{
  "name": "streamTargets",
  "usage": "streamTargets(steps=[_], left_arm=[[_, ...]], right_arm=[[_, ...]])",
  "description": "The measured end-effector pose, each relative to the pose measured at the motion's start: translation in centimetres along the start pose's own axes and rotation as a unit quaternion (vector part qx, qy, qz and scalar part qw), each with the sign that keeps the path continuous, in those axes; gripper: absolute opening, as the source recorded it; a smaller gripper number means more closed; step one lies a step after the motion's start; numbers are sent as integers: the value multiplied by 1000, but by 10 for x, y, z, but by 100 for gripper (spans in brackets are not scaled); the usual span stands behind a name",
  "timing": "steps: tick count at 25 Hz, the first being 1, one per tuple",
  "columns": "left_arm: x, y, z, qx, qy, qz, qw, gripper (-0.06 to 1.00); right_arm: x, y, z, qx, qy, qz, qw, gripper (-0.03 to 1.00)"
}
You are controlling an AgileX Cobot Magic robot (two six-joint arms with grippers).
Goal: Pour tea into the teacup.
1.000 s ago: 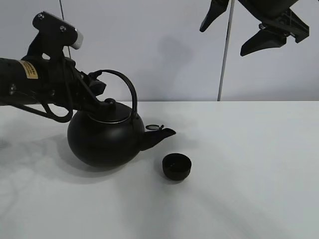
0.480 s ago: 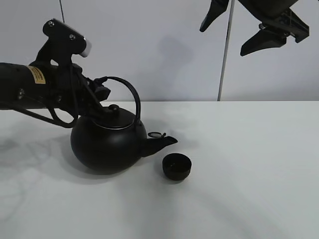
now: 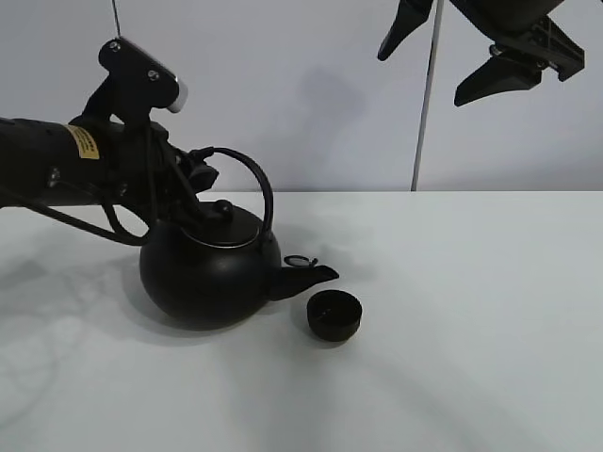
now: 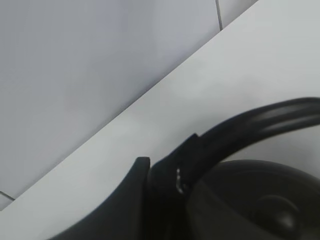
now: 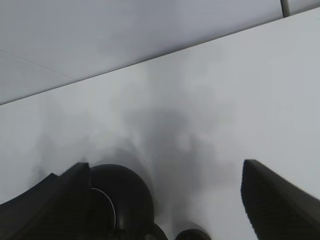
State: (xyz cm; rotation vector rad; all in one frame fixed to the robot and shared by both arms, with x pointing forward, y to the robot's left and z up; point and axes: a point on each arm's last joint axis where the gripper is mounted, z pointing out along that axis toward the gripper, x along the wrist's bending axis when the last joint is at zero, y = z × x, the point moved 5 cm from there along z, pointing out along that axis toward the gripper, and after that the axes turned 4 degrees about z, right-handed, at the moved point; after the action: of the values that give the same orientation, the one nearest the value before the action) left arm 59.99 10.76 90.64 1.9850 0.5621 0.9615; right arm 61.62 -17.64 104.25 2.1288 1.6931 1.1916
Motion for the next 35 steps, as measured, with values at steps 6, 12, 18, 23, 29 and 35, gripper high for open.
streamTargets(steps=[6, 12, 18, 23, 29, 35], left_arm=[[0, -1, 0, 2, -1, 15, 1000, 10], [0, 0, 0, 1, 0, 27, 1000, 10], [2, 6, 3, -5, 1, 39, 999, 10], [2, 7, 3, -7, 2, 47, 999, 10], [-1, 9, 4, -8, -1, 61, 998, 10], [-1, 9, 4, -8, 0, 62, 998, 10]], right_arm=[[0, 0, 0, -1, 0, 0, 1000, 57], [0, 0, 0, -1, 0, 0, 1000, 57], [0, 0, 0, -1, 0, 0, 1000, 57], [0, 0, 0, -1, 0, 0, 1000, 57], [0, 0, 0, -1, 0, 0, 1000, 57], [0, 0, 0, -1, 0, 0, 1000, 57]])
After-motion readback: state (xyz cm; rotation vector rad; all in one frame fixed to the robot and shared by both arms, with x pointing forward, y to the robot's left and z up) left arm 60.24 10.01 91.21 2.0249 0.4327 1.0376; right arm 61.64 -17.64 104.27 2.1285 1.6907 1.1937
